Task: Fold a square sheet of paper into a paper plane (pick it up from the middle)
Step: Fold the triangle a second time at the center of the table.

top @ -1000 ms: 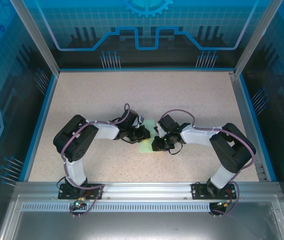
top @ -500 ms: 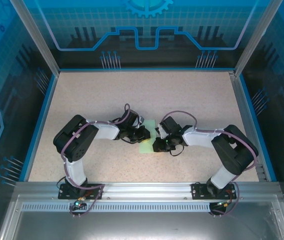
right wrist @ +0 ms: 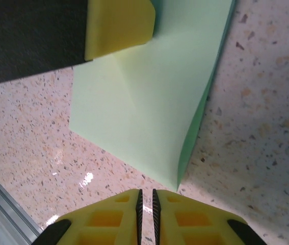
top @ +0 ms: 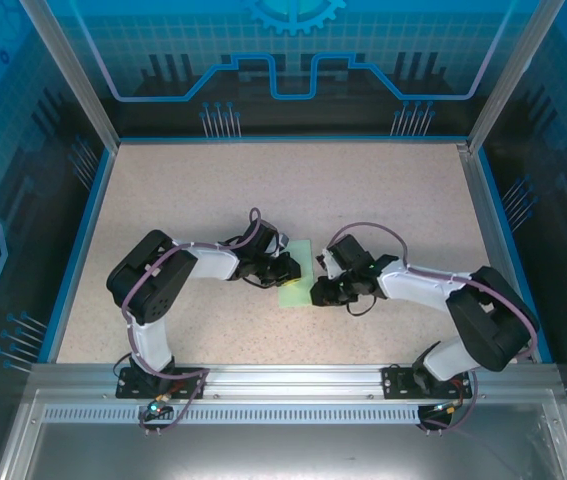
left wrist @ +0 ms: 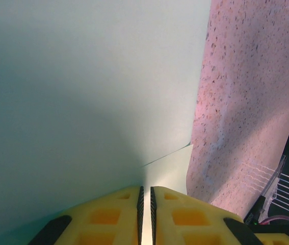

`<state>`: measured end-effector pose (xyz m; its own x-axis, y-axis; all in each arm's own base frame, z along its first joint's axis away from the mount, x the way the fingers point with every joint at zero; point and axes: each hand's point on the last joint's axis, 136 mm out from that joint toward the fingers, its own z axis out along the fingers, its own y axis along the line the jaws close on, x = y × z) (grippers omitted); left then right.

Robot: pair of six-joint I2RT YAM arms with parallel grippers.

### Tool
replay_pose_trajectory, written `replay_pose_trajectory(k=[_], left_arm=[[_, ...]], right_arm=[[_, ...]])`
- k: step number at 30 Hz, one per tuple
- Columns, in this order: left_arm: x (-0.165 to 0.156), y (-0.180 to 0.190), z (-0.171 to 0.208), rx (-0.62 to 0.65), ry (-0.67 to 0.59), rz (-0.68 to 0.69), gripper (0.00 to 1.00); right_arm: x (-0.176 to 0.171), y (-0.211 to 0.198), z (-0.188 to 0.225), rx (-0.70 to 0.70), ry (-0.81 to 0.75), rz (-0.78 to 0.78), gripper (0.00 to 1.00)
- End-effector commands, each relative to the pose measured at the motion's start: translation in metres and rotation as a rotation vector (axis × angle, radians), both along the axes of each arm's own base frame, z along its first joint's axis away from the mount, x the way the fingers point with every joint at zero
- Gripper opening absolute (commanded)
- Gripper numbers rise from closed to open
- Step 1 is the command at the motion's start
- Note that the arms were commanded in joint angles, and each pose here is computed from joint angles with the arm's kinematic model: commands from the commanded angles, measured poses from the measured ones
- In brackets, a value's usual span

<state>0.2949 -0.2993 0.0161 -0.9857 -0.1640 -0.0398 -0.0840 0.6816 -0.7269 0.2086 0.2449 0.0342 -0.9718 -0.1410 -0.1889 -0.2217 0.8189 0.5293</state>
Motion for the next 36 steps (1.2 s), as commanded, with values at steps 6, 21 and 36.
replay_pose_trajectory(k=[6,21,36], left_arm=[[-0.004,0.008,-0.011,0.051,0.040,0.020,0.17],[-0.007,-0.017,0.046,-0.122,-0.079,-0.061,0.23],[-0.039,-0.023,0.008,-0.064,0.037,-0.052,0.18]], right_arm=[[0.011,0.009,-0.017,-0.010,0.045,0.007,0.15],[0.003,-0.010,-0.038,-0.107,0.097,-0.034,0.15],[0.003,-0.013,-0.039,-0.123,0.106,-0.051,0.14]])
